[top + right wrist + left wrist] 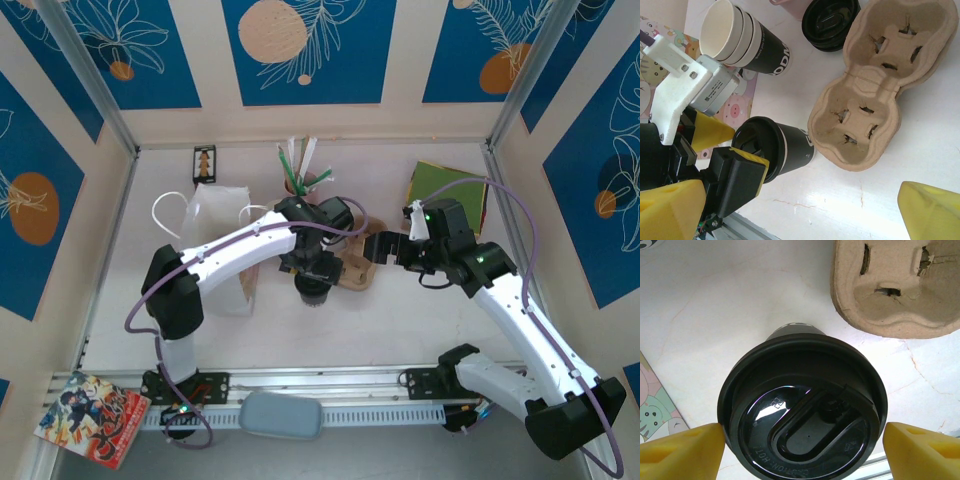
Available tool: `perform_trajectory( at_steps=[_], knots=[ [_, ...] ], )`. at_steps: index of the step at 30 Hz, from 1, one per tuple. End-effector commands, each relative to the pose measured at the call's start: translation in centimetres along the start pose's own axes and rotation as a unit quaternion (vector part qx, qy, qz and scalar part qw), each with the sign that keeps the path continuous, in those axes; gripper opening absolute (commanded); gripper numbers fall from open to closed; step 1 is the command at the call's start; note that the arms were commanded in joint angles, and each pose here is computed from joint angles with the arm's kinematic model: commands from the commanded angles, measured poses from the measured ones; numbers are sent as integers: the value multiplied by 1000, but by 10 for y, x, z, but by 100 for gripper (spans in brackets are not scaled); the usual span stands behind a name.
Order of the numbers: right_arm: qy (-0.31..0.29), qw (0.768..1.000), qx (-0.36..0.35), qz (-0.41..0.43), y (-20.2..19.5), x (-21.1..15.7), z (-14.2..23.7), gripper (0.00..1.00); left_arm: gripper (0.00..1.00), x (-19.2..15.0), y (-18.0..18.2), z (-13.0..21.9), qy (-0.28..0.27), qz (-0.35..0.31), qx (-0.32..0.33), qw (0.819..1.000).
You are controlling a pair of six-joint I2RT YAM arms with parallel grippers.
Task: Pack the takeout coffee
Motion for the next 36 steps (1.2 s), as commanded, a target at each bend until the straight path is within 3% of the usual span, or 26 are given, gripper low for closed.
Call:
perform_trajectory(
  at_steps=[1,36],
  knots=[
    [3,1000,-6,-3,-3,-2,-5,99,82,1,2,5,1,-1,-5,1000],
    [4,1000,-5,-6,-2,-1,-7,99,84,1,-4,8,4,-24,8,1000]
  ],
)
Point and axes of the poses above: each hand's point on the last joint's axis, 136 mm out from that joint toward the fingers, its own z axis back along the fingers, its own y axis along the line the jaws close on, x = y × z, the point moved 7 cm from there along z, back along the fingers, and after that the axes turned 7 degrees about -z, right-handed, at the moved point
